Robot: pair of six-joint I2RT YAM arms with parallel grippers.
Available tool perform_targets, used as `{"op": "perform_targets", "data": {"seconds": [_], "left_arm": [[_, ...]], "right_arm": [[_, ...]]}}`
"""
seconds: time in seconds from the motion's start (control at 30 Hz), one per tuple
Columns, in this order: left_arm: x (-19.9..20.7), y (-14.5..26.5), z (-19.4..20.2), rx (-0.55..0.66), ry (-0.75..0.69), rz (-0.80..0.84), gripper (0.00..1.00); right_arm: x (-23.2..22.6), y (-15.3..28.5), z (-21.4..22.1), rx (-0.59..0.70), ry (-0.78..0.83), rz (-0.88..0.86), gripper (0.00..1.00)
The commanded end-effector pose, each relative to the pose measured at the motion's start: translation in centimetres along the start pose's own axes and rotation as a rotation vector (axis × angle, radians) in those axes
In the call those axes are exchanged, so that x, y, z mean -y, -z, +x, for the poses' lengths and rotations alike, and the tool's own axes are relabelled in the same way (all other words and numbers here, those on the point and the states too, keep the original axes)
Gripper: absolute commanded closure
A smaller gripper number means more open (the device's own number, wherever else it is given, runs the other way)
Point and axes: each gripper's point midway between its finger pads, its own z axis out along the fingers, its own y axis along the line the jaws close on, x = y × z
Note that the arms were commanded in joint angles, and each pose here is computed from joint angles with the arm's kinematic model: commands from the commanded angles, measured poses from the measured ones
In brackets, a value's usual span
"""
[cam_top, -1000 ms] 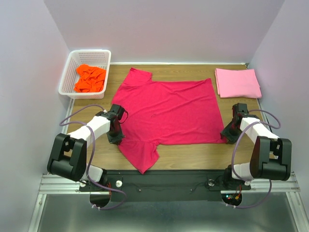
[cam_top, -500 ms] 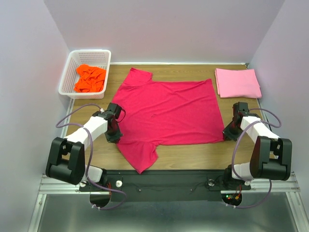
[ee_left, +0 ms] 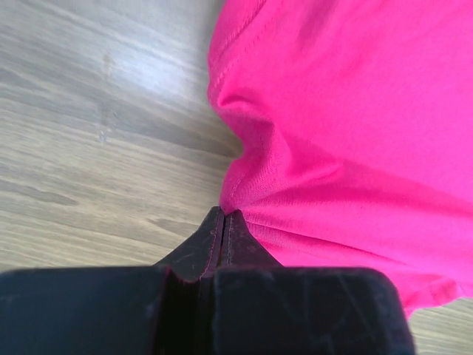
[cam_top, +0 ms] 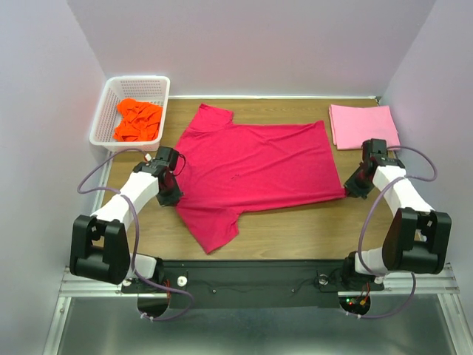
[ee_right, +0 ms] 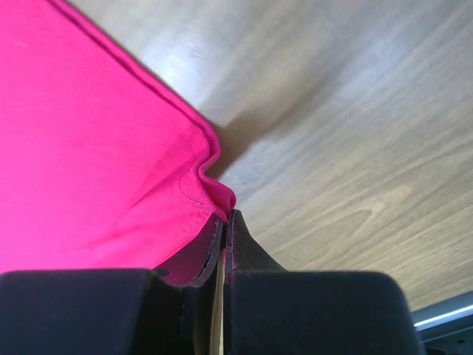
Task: Fold and stack the t-shirts
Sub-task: Fold the tshirt
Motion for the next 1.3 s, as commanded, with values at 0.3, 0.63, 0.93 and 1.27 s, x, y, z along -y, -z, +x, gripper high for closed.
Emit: {"op": "perform_targets", "data": {"seconds": [0.3,0.63,0.93,1.27], "left_arm": [[1.0,1.3,-5.5,0.102,-0.012,0.020,1.00],[2.4,-0.3,-7.6,0.101,-0.026,0.040,1.00],[2.4,-1.1,-8.2,0.108,-0.014,0.040,1.00],[1.9,-1.5,-8.5,0.111,0.002,0.034,1.00]], "right_arm": [[-3.1,0.9,-3.7,0.031,0.025,-0.059,0.99],[-4.9,-0.9,-4.8,0.004,0.050,-0.080,0.99],[-6.1,-2.3,-5.9,-0.002,0.058,-0.088,0.99],[-7.0,-3.8,-5.7,-0.030,0.067,-0.118,0.99]]}}
